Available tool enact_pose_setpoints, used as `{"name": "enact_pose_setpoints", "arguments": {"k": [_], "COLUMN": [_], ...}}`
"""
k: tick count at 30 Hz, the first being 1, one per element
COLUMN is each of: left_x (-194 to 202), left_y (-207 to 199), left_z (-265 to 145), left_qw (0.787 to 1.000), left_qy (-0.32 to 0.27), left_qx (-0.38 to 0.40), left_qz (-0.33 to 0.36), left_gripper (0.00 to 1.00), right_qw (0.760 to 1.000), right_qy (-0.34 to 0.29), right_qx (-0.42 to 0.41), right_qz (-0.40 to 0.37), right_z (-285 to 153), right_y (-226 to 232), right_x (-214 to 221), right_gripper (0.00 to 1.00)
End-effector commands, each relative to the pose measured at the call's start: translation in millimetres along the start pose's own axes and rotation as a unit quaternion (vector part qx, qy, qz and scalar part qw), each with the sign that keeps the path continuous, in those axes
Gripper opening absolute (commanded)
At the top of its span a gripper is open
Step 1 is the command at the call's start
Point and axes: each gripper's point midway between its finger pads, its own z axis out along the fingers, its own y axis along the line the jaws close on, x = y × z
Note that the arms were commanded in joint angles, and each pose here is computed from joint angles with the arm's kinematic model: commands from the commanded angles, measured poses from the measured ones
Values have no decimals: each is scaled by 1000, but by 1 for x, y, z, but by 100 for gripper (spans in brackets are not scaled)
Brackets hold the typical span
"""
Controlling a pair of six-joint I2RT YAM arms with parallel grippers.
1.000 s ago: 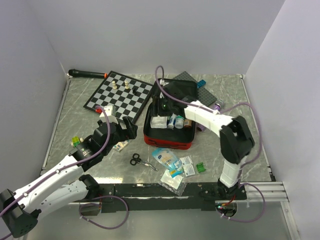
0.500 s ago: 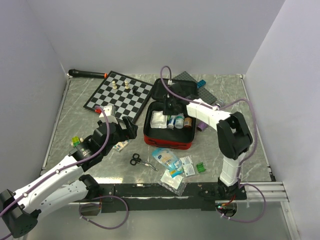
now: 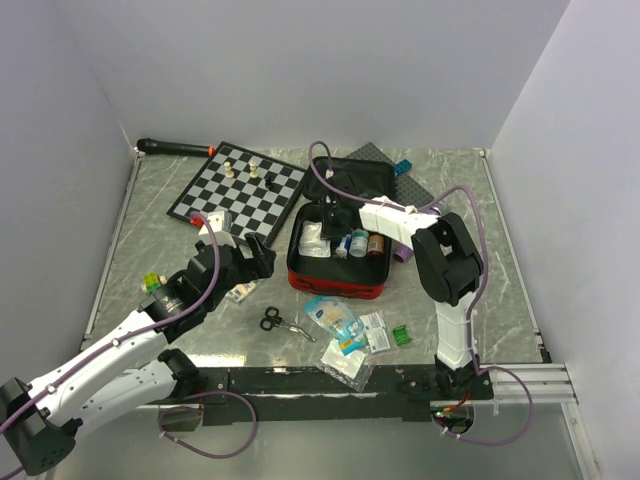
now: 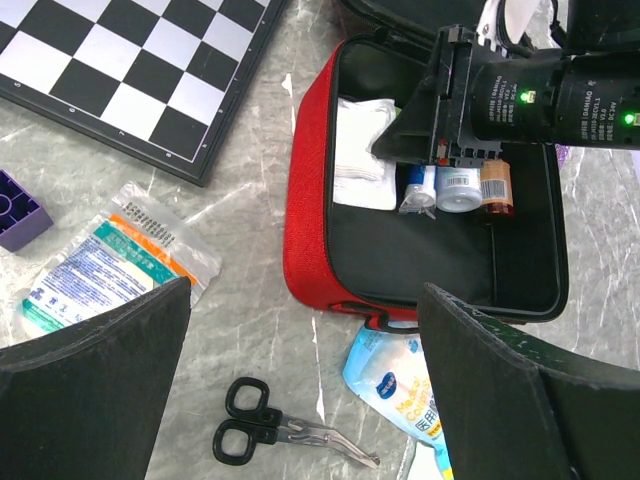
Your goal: Organize the medicine kit
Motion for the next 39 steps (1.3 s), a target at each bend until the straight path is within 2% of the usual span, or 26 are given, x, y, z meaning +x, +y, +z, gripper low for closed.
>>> {"name": "enact_pose_setpoints", "arguments": {"k": [1, 12, 22, 29, 33, 36, 39], "left_x": [0, 4, 0, -4, -3, -1, 0], "left_y": [-1, -2, -3, -5, -6, -7, -6], "left_z": [2, 4, 1, -2, -1, 0, 1], "left_qw": [1000, 1000, 1000, 1000, 1000, 1000, 1000], "left_qy": [-1, 8, 1, -6, -4, 0, 1], "left_qx": [0, 0, 7, 15, 15, 16, 16], "left_qz": [-3, -1, -5, -12, -11, -10, -10], "left_gripper": [99, 99, 99, 99, 99, 99, 99], "right_qw": [1000, 1000, 996, 988, 988, 993, 996], "right_qy": [-3, 28, -58, -109, -111, -87, -62], "right_qx": [-25, 3, -72, -110, -105, -76, -55], "right_qz": [-18, -13, -16, -21, -22, -19, -15], "right_z": [6, 22, -32, -74, -77, -60, -40], "right_y": [22, 6, 37, 60, 59, 46, 35], "right_x": [-9, 5, -31, -61, -64, -52, -39], "right_gripper": [25, 29, 50, 55, 52, 39, 32]}}
